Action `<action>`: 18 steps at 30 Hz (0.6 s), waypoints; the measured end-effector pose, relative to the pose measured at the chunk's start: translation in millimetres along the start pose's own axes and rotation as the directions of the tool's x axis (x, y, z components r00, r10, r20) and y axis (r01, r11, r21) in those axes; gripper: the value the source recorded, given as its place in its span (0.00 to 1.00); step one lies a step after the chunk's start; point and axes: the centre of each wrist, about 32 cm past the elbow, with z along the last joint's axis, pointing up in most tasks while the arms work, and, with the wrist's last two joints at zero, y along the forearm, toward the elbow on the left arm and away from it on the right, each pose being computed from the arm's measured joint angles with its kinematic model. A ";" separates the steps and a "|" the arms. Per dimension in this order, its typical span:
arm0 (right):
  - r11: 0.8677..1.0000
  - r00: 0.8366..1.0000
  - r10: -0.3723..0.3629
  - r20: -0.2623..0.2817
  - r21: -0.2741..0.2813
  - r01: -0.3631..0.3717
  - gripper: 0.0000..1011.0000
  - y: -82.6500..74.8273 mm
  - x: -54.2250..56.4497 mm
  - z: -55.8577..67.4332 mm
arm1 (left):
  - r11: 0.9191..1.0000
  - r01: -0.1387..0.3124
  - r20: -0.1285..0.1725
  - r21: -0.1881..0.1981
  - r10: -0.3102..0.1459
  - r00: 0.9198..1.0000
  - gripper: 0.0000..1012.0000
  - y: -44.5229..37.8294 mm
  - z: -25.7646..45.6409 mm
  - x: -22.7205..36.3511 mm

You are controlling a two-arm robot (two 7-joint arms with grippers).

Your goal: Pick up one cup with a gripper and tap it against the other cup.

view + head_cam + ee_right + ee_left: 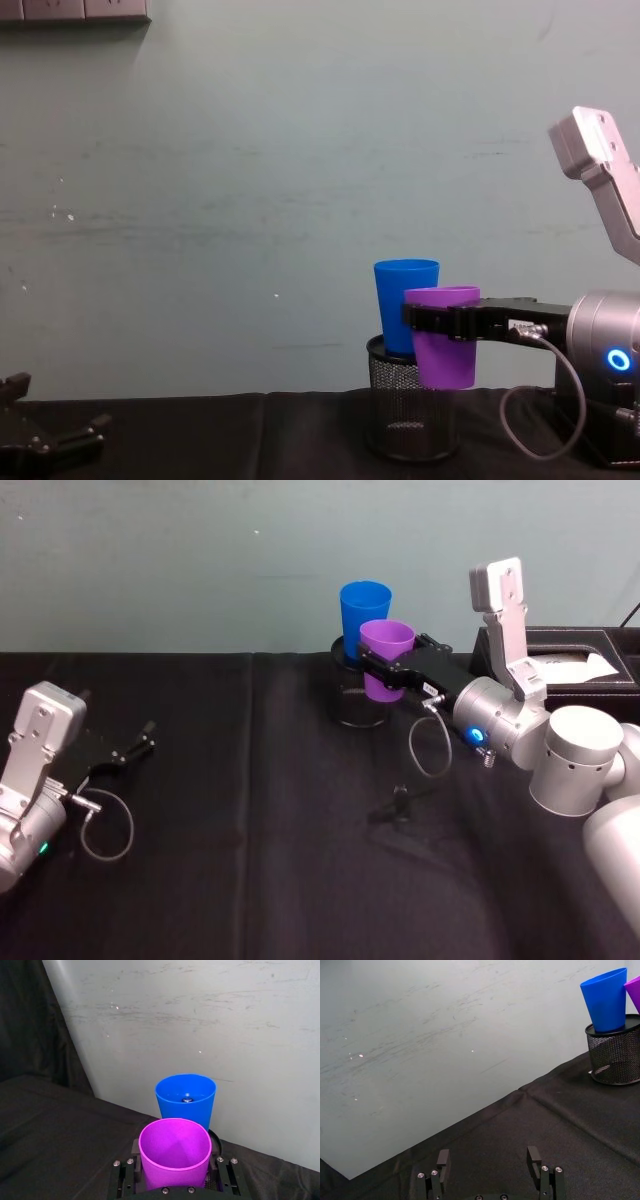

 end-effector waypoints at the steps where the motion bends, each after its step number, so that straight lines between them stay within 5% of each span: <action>1: 1.000 1.000 0.000 0.000 0.000 0.000 0.73 0.0 0.0 0.0 | 1.000 0.000 0.000 0.000 0.000 1.000 0.99 0.0 0.0 0.0; 18: 1.000 1.000 0.000 0.000 0.000 0.000 0.73 0.0 0.0 0.0 | 1.000 0.000 0.000 0.000 0.000 1.000 0.99 0.0 0.0 0.0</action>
